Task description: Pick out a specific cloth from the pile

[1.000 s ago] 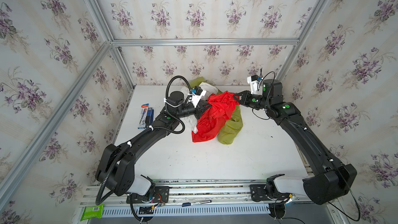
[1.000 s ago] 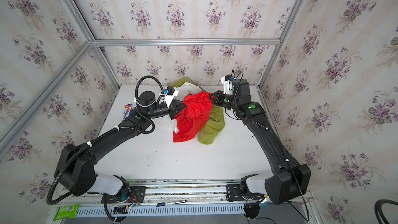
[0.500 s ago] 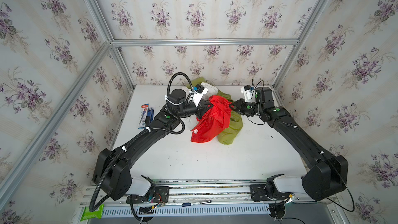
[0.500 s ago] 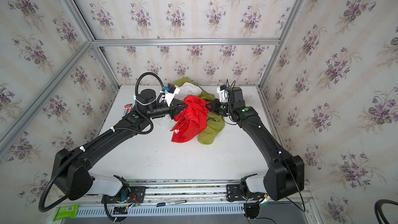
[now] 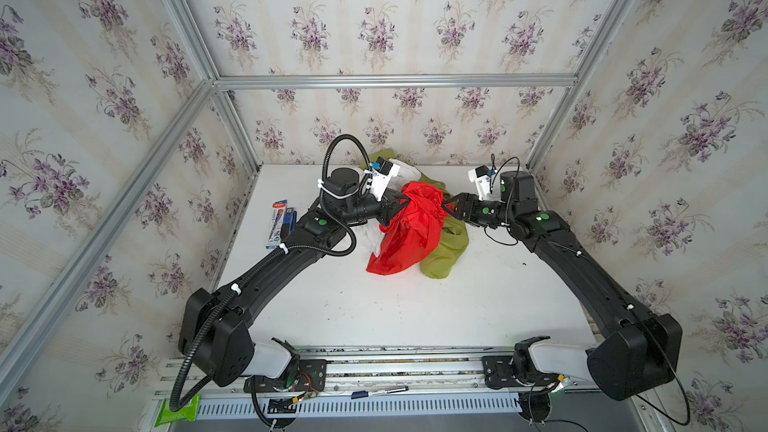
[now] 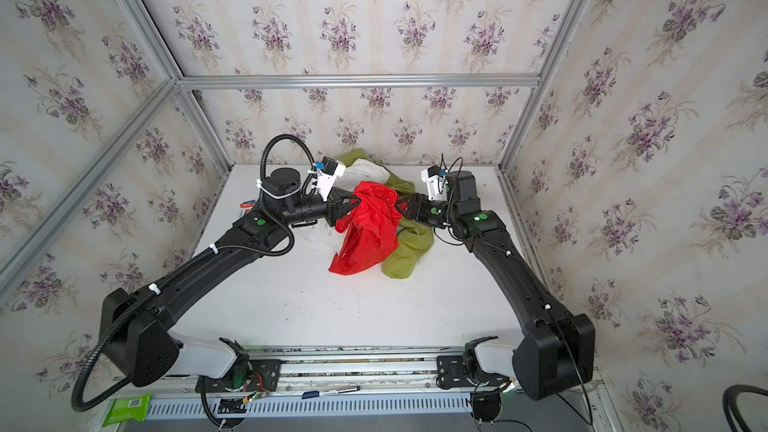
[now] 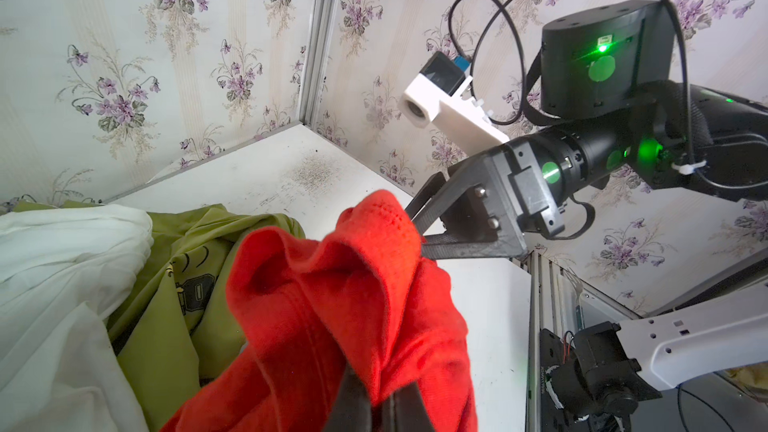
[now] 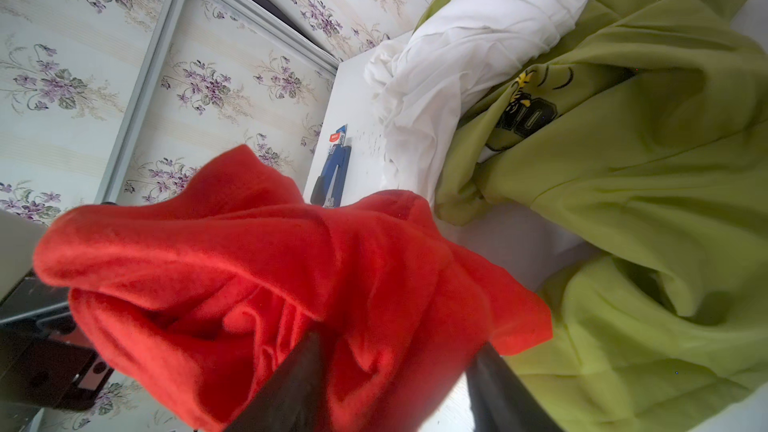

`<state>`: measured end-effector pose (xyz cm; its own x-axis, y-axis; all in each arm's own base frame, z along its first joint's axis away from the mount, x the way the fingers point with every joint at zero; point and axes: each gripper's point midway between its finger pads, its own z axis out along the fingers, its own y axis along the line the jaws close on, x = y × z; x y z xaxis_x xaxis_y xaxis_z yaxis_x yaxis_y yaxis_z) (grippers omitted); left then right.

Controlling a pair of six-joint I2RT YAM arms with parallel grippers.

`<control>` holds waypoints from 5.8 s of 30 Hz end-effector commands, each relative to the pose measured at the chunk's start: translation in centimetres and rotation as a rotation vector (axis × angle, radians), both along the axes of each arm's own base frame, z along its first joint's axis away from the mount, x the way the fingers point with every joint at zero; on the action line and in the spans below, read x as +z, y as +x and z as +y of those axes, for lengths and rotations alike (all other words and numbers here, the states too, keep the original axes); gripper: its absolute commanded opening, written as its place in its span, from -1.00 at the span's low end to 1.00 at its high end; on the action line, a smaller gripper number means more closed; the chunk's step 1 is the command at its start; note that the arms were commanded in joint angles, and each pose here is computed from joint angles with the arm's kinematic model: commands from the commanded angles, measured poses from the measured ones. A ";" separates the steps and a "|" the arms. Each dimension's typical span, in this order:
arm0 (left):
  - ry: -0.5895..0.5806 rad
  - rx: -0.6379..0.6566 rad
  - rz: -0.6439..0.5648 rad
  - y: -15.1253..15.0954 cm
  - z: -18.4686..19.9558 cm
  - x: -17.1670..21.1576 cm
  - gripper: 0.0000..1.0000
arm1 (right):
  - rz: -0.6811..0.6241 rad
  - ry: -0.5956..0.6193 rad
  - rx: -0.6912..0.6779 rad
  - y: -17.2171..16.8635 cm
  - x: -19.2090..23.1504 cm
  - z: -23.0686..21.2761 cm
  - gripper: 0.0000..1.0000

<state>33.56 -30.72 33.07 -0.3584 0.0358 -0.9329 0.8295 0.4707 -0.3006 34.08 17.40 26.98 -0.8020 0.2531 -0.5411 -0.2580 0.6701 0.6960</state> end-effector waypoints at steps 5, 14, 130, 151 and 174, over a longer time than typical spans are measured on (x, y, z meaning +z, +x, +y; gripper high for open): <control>-0.017 0.025 0.027 -0.3 0.5 1.8 -1.00 | -0.187 -0.089 0.073 -1.9 2.4 -1.5 0.55; -0.062 0.016 0.049 -1.9 1.1 5.1 -1.00 | -0.571 -0.223 0.152 -5.1 7.7 -2.2 0.83; 0.470 0.165 0.354 -15.0 8.0 -24.5 -0.45 | -0.694 -0.319 0.885 -16.8 -14.1 12.9 0.72; 0.373 0.256 0.139 -13.7 9.5 -18.0 0.83 | -0.603 -0.297 0.890 -16.4 -19.0 14.3 0.74; 0.346 0.644 -0.076 -9.7 15.3 -12.8 0.99 | -0.808 -0.498 0.691 -13.8 -11.0 9.5 0.99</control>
<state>22.10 -17.37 18.37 -0.4008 0.1778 -0.8988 0.4935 0.8684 -0.0483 18.37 28.55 15.49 -0.0527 -0.4618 -0.8854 -0.9601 0.2674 -0.0823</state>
